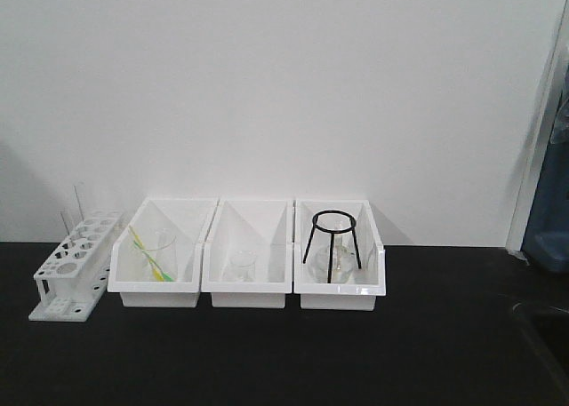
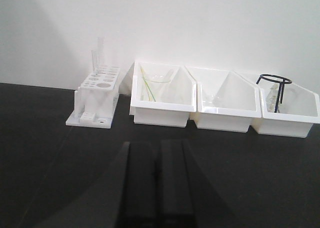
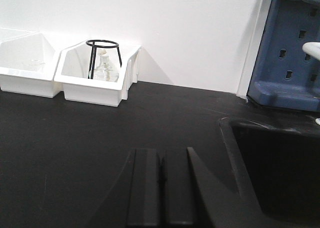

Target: Wipe beaker with gray cloth and return to tray

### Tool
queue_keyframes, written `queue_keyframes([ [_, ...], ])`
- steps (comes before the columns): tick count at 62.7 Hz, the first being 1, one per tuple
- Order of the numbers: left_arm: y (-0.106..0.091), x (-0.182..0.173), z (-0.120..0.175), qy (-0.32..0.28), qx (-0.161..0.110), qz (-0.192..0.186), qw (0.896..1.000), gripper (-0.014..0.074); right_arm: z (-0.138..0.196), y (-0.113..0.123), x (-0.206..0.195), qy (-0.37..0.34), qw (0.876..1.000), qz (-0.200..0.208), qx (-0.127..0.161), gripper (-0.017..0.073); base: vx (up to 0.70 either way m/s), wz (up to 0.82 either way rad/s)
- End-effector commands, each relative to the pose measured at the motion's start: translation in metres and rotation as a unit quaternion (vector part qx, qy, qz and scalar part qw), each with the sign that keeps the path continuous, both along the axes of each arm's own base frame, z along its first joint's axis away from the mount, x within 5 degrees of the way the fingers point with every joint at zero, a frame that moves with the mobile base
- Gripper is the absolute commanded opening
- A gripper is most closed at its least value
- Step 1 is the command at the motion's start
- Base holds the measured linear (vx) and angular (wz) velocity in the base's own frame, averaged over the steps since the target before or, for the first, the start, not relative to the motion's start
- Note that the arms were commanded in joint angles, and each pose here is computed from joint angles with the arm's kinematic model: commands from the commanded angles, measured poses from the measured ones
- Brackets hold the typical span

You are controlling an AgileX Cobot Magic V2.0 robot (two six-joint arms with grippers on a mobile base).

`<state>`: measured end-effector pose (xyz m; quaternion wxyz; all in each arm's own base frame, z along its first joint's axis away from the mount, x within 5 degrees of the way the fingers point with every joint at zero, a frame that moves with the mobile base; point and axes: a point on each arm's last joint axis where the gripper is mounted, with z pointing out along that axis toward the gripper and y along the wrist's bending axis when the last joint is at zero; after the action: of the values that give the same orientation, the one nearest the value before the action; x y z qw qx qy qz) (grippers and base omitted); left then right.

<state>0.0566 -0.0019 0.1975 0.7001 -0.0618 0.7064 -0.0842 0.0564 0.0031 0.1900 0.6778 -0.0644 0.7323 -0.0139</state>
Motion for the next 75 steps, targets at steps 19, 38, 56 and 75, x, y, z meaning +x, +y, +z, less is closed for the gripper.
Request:
queue_keyframes([
  [19, 0.0, -0.0007, -0.0016, -0.038, -0.004, -0.001, 0.999, -0.0006, 0.0064, 0.001, 0.0, -0.043, 0.999, 0.006, -0.004, -0.001, 0.0, 0.0],
  [38, 0.0, -0.0007, -0.0016, -0.038, -0.004, -0.001, 0.999, -0.0006, 0.0064, 0.001, 0.0, -0.043, 0.999, 0.006, -0.004, -0.001, -0.01, 0.02],
  [56, 0.0, -0.0007, -0.0016, -0.038, -0.004, -0.001, 0.999, -0.0006, 0.0064, 0.001, 0.0, -0.043, 0.999, 0.006, -0.004, -0.001, -0.06, 0.0],
  [75, 0.0, -0.0007, -0.0016, -0.038, -0.004, -0.001, 0.999, -0.0006, 0.0064, 0.001, 0.0, -0.043, 0.999, 0.006, -0.004, -0.001, -0.19, -0.02],
])
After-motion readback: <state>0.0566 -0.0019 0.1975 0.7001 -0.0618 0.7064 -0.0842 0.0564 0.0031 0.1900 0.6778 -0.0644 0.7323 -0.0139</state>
